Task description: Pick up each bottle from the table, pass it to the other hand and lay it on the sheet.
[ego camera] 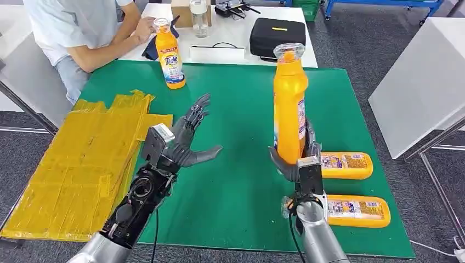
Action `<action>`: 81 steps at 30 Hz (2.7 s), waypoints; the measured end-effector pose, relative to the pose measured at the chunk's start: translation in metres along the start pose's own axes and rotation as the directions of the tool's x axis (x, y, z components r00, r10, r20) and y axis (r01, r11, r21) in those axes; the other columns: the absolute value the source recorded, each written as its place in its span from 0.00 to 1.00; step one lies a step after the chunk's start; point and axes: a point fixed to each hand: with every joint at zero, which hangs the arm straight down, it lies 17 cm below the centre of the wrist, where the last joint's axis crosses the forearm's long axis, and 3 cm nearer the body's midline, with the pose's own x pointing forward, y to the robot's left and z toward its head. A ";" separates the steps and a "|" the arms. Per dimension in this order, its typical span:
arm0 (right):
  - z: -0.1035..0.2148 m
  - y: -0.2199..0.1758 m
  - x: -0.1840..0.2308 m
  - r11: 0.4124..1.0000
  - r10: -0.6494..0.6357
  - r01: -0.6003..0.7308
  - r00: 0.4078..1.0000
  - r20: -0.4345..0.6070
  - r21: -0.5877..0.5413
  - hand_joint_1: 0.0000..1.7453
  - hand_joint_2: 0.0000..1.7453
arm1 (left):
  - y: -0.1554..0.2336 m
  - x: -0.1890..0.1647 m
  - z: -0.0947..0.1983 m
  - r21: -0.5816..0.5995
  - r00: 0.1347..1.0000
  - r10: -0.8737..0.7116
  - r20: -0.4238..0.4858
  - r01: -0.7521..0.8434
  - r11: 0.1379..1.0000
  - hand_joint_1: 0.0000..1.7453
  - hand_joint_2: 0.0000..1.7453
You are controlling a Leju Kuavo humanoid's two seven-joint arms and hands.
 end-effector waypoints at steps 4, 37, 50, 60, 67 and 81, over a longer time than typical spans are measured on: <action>0.006 0.030 0.011 0.996 -0.022 0.020 0.999 0.026 0.086 1.00 1.00 | -0.003 -0.003 -0.006 -0.018 1.000 0.009 -0.009 -0.009 1.000 0.00 1.00; 0.056 0.139 0.019 0.852 -0.049 0.008 0.997 0.065 0.524 1.00 1.00 | -0.010 -0.022 -0.010 -0.071 0.995 0.076 -0.057 -0.080 0.994 0.00 1.00; 0.060 0.162 0.022 0.817 -0.040 -0.026 0.994 0.101 0.576 1.00 1.00 | -0.021 -0.018 -0.002 -0.116 0.976 0.214 -0.047 -0.218 0.969 1.00 1.00; 0.063 0.164 0.022 0.814 -0.043 -0.023 0.994 0.099 0.581 1.00 1.00 | -0.024 -0.013 0.002 -0.128 0.963 0.269 -0.033 -0.271 0.954 1.00 1.00; 0.062 0.162 0.022 0.826 -0.024 -0.043 0.993 0.112 0.562 0.00 1.00 | -0.020 -0.010 0.000 -0.107 0.964 0.264 -0.019 -0.264 0.958 1.00 1.00; 0.033 0.088 0.060 0.926 0.097 -0.163 0.974 0.203 0.342 0.00 1.00 | 0.083 0.003 0.000 0.155 0.999 0.011 0.038 -0.017 0.988 1.00 1.00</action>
